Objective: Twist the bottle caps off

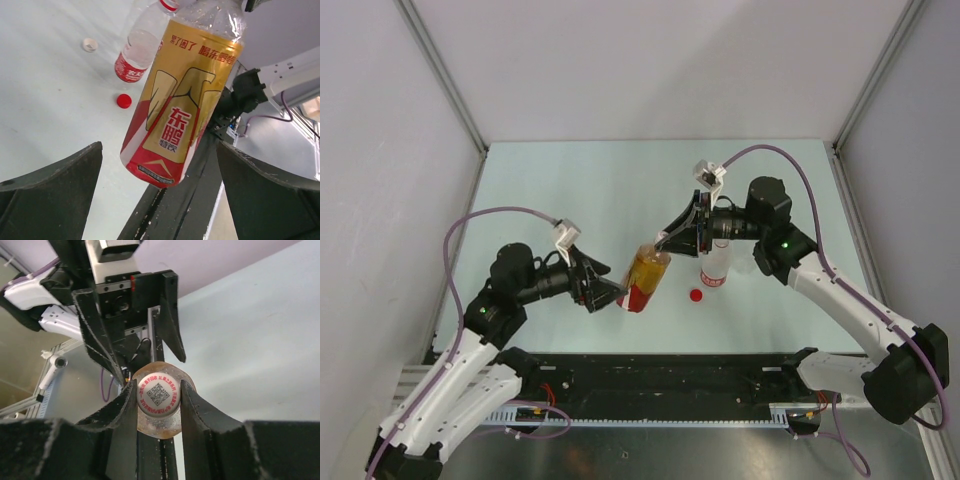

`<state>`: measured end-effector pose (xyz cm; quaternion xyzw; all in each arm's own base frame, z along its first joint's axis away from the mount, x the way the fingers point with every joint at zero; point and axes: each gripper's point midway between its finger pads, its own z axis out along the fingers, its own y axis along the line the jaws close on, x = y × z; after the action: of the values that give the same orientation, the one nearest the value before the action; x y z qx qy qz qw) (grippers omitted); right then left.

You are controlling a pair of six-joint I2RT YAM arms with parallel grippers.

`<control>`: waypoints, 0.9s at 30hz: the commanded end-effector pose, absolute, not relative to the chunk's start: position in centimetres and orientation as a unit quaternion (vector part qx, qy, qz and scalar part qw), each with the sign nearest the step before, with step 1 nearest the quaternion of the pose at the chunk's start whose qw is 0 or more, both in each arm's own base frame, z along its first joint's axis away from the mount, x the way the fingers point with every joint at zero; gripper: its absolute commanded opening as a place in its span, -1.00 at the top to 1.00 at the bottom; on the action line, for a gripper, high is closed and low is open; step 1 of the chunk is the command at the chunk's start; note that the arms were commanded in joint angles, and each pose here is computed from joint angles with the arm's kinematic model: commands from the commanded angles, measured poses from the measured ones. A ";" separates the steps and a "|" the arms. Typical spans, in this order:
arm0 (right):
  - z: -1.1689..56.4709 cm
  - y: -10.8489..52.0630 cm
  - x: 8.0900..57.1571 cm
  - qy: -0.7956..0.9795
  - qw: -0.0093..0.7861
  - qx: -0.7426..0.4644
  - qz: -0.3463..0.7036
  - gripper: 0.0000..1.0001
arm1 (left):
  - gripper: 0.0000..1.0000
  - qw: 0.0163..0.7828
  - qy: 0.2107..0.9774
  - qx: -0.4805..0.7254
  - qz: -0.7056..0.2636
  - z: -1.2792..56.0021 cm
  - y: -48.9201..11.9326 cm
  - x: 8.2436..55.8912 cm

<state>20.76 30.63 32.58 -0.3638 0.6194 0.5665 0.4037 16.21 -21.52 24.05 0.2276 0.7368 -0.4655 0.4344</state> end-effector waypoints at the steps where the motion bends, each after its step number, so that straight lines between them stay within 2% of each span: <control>1: 36.4 30.7 19.3 0.564 0.411 -0.391 0.600 1.00 | -0.99 0.444 0.682 0.288 -0.506 27.1 -22.8 14.8; 15: 38.5 30.7 18.4 0.545 0.400 -0.377 0.633 1.00 | -0.99 0.415 0.657 0.334 -0.534 26.9 -26.2 12.8; 18: 38.8 30.6 18.3 0.543 0.402 -0.377 0.634 1.00 | -0.94 0.413 0.659 0.335 -0.532 26.6 -26.4 12.8; 21: 39.1 30.5 18.1 0.541 0.404 -0.375 0.635 1.00 | -0.79 0.409 0.656 0.340 -0.536 26.5 -26.6 12.6; 27: 39.6 30.3 17.9 0.537 0.410 -0.373 0.636 1.00 | -0.10 0.399 0.653 0.348 -0.542 26.2 -26.8 12.3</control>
<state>18.61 30.86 36.11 -0.3562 0.5775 0.6350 0.3694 12.33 -26.35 24.51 0.3302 0.6812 -0.5326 0.3784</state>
